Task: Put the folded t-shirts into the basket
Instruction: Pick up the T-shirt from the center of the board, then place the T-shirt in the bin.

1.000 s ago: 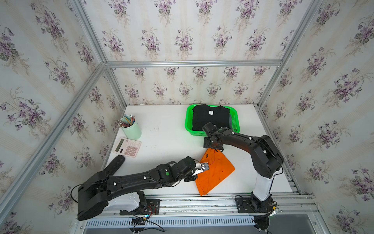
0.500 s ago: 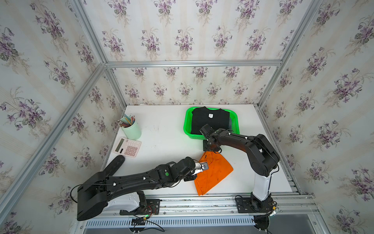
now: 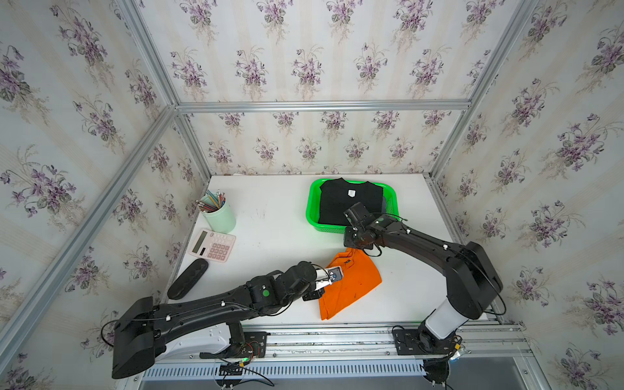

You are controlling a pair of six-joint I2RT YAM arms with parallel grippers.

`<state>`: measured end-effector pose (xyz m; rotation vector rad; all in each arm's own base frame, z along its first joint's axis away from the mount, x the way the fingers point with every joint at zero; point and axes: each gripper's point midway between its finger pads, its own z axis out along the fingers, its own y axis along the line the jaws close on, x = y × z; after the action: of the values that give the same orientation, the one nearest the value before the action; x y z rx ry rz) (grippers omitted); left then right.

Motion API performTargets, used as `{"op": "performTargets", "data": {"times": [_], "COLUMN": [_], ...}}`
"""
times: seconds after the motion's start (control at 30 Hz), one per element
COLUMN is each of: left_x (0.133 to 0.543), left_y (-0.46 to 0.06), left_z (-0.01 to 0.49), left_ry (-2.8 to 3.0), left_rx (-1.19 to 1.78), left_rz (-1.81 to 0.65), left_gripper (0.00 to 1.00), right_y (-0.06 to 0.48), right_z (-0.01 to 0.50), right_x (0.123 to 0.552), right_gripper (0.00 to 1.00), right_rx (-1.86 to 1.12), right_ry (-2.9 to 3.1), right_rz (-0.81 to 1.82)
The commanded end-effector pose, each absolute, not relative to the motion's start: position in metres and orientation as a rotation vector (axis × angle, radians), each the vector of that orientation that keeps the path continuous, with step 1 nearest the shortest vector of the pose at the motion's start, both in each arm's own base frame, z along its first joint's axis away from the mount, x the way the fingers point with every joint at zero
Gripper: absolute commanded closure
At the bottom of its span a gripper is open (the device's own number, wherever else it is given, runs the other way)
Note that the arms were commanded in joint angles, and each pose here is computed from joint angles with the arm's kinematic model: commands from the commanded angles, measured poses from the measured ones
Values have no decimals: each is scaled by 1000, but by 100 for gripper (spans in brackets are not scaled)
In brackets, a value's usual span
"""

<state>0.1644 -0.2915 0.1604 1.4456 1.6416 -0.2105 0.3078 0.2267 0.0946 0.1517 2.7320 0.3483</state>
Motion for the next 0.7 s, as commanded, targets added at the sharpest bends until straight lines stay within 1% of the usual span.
{"op": "performTargets", "data": {"times": [0.0, 0.17, 0.33, 0.43, 0.5, 0.67], "left_x": [159, 155, 156, 167, 178, 218], "left_y": [-295, -292, -296, -304, -311, -326], "left_z": [187, 225, 244, 255, 267, 303], "left_ry": [1564, 1450, 1343, 1287, 1282, 1325], "left_rx": [1433, 1377, 1376, 1383, 1379, 1314], "left_rz": [-263, -298, -270, -209, -210, -336], "left_gripper": [100, 100, 100, 100, 100, 100], "right_y": [233, 218, 205, 194, 189, 176], "right_z": [120, 147, 184, 202, 213, 230], "right_x": [310, 305, 307, 311, 315, 338], "right_gripper": [100, 100, 100, 100, 100, 100], "right_rx": [290, 436, 513, 611, 644, 720], "right_ry": [2625, 2511, 2406, 2339, 2305, 2275], "right_rz": [517, 578, 599, 589, 574, 529]}}
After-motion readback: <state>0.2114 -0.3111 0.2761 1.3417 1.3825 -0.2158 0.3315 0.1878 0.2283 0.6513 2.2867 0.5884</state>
